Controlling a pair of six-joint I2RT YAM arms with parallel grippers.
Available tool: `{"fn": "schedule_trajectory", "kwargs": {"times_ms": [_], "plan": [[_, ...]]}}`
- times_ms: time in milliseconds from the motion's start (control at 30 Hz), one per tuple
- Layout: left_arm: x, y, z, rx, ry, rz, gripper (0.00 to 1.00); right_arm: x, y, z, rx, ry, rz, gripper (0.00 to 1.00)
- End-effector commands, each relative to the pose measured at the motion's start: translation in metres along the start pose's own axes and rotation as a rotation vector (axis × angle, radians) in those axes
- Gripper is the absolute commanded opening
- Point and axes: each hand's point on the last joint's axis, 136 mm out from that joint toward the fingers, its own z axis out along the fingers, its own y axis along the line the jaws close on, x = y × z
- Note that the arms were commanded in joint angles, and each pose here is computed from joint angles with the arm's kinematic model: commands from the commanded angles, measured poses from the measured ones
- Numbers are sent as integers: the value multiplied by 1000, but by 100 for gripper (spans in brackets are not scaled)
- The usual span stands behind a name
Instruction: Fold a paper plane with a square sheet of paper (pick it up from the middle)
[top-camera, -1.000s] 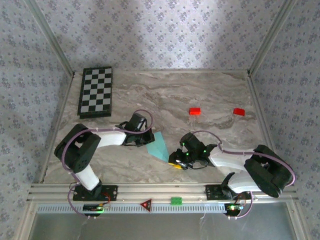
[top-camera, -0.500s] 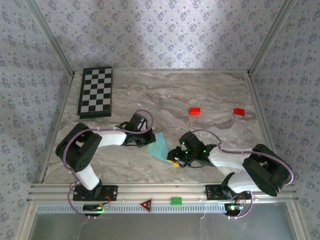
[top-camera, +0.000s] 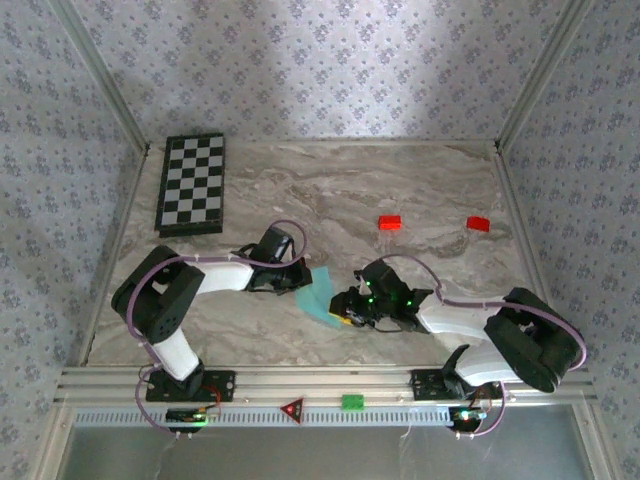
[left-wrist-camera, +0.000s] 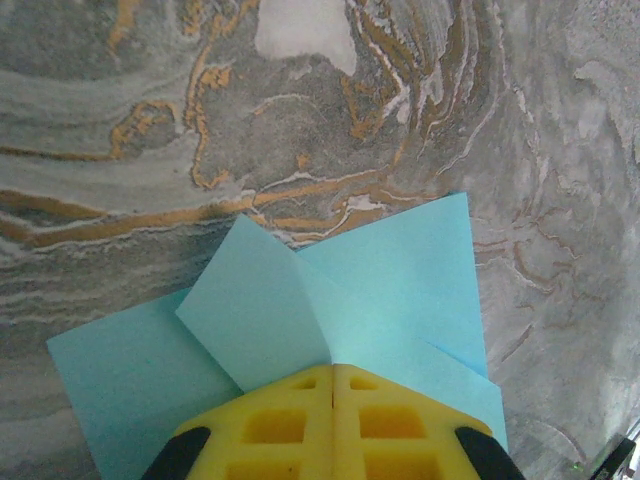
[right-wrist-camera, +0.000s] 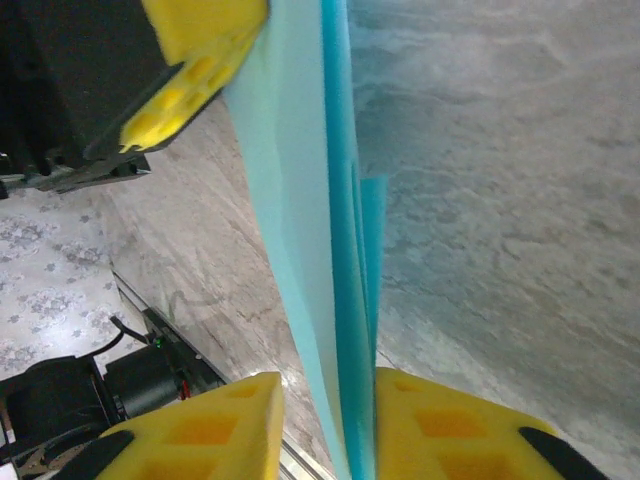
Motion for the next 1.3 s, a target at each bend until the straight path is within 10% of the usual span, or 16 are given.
{"fn": "schedule_trajectory", "kwargs": {"times_ms": [0, 600, 1267], "plan": [[10, 14, 3, -42, 39, -35, 1, 0, -3, 3, -10, 5, -2, 23], [-22, -56, -70, 118, -169, 102, 20, -11, 1, -27, 51, -112, -177, 2], [-14, -16, -159, 118, -473, 22, 40, -46, 9, -78, 401, -285, -311, 1]]}}
